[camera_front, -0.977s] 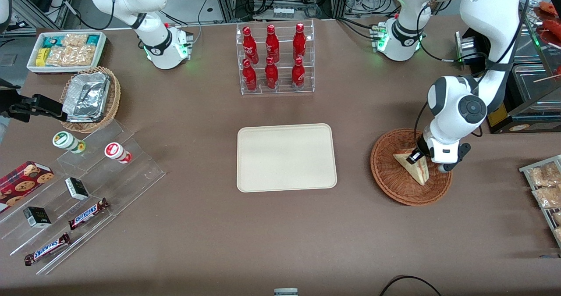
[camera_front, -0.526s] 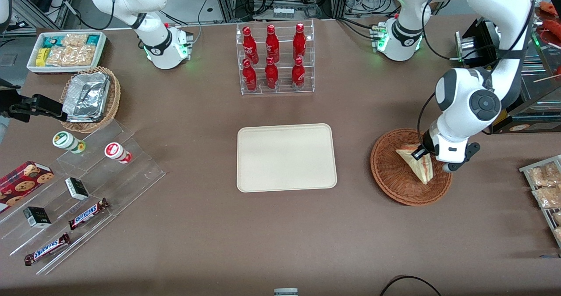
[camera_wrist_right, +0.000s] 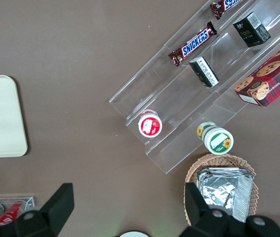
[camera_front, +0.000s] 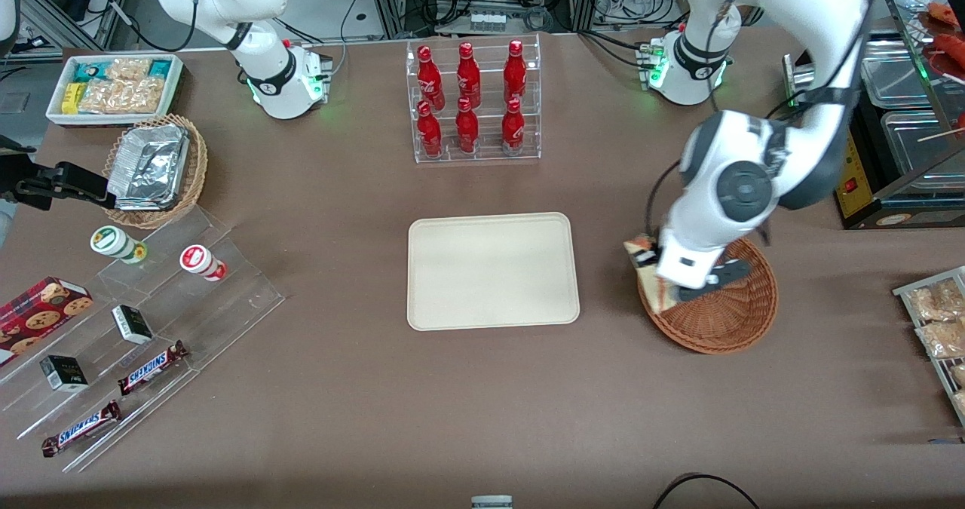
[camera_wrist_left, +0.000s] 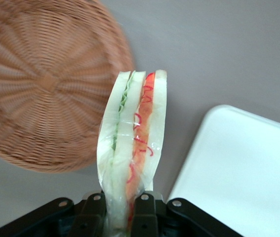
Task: Place sandwich from basket to tray
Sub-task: 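Lift the sandwich with the left gripper and carry it over the cream tray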
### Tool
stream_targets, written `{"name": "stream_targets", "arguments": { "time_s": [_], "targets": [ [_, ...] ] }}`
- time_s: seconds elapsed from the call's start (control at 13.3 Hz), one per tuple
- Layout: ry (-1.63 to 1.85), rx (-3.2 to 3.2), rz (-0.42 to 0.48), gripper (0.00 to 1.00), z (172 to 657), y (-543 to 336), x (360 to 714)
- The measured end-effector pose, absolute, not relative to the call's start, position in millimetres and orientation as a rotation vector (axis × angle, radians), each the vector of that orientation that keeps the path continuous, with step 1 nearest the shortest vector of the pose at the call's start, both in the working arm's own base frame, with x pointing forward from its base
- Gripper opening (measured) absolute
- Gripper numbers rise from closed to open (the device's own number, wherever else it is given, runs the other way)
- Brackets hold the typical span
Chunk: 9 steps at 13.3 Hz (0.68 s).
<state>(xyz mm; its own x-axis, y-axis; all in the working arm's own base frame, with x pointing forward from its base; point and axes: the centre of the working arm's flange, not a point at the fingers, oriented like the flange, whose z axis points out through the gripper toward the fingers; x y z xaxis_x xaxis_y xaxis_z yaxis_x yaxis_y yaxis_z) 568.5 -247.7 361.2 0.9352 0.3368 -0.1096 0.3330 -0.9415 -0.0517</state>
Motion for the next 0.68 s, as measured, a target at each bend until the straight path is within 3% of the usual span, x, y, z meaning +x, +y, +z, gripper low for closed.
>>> {"name": "stream_targets", "arguments": {
  "time_s": [0.3, 0.68],
  "targets": [
    [-0.444, -3.066, 0.203, 0.18, 329.2, -339.9, 560.5],
    [-0.417, -3.054, 0.217, 0.18, 284.7, -445.5, 519.8]
  ]
}}
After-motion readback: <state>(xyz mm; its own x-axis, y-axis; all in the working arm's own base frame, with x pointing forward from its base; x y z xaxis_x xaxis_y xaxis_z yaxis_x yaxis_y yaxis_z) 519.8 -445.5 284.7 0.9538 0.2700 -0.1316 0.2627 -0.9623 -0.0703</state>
